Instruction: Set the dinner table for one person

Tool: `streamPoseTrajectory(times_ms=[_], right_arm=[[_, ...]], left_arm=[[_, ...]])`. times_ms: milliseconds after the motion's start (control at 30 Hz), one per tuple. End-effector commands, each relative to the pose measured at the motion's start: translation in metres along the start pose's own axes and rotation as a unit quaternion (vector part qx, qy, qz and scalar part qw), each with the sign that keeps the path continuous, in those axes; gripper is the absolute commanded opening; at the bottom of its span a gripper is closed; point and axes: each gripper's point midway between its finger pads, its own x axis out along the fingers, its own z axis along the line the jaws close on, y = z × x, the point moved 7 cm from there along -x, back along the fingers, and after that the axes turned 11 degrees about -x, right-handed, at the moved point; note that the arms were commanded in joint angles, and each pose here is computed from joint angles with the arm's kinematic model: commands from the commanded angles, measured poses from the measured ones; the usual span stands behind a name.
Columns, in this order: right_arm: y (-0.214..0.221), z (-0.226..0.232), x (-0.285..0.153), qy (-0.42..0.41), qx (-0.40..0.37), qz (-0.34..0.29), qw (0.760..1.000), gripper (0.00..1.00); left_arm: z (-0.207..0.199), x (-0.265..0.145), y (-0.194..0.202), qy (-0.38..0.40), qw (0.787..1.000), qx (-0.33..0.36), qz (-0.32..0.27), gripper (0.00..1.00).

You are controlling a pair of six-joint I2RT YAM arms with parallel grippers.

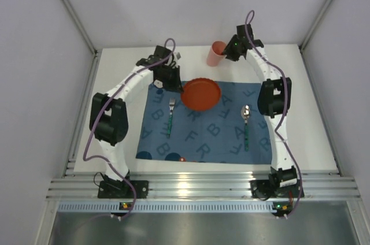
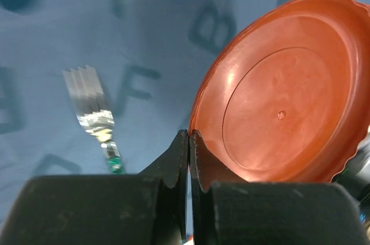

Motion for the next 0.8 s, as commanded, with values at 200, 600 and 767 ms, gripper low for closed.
streamPoseTrajectory(times_ms=[200, 600, 767], right_arm=[[-0.005, -0.021, -0.021, 0.07, -0.032, 0.011, 0.997, 0.0], [-0.04, 0.005, -0.132, 0.056, -0.078, -0.052, 0.994, 0.0], [-0.023, -0.008, -0.201, 0.093, -0.119, -0.057, 0.987, 0.0]], left_arm=[[0.004, 0.051, 0.053, -0.033, 0.989, 0.065, 0.129, 0.0], [0.003, 0.063, 0.078, -0.067, 0.983, 0.1, 0.139, 0.36], [-0.007, 0.045, 0.075, -0.051, 0.989, 0.092, 0.099, 0.98]])
